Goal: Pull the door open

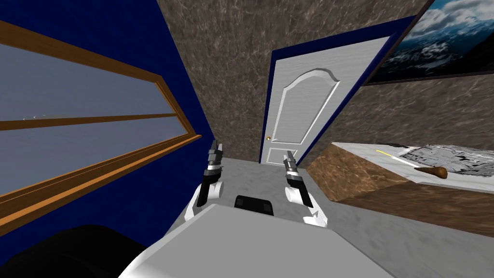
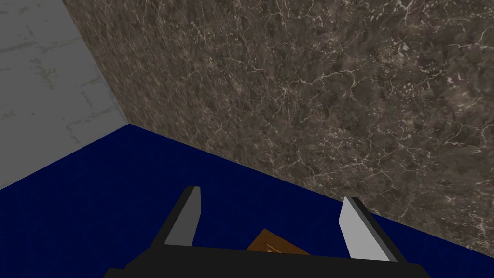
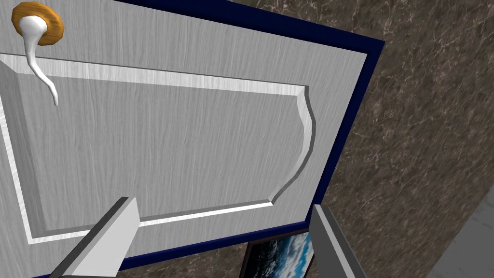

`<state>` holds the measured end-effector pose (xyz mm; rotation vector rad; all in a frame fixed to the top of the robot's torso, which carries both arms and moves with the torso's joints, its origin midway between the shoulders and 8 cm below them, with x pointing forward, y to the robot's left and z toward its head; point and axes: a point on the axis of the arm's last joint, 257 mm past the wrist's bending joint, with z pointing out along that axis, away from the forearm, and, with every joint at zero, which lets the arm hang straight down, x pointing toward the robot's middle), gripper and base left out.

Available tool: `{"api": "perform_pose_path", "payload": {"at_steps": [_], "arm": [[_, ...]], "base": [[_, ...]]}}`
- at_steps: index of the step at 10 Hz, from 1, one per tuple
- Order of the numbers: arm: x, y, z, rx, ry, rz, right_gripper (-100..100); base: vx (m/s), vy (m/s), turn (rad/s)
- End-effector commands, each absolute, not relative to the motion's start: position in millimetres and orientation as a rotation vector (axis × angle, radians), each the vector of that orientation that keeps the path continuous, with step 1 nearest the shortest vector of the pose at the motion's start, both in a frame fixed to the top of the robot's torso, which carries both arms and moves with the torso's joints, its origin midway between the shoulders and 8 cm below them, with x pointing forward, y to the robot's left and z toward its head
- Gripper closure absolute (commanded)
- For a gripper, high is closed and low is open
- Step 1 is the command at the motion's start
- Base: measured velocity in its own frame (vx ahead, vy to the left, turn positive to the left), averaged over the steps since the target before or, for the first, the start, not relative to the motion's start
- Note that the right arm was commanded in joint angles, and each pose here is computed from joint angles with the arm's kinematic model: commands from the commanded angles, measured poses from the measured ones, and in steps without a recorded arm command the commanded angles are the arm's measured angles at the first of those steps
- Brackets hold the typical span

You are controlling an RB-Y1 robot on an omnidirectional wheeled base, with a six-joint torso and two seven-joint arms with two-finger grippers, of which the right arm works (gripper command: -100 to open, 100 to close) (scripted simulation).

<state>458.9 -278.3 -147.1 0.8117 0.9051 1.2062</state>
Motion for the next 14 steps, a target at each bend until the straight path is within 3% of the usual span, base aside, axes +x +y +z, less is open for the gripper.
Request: {"api": "perform_pose_path", "payload": {"at_steps": [1, 14], "arm": [[461.8, -281.0, -156.2, 0.825, 0.916, 1.201, -100], [500.6, -315.4, -240.8, 0.976, 1.000, 1.142, -100]], "base": [[0.068, -0.007, 0.022], [0.071, -0.015, 0.057]]}}
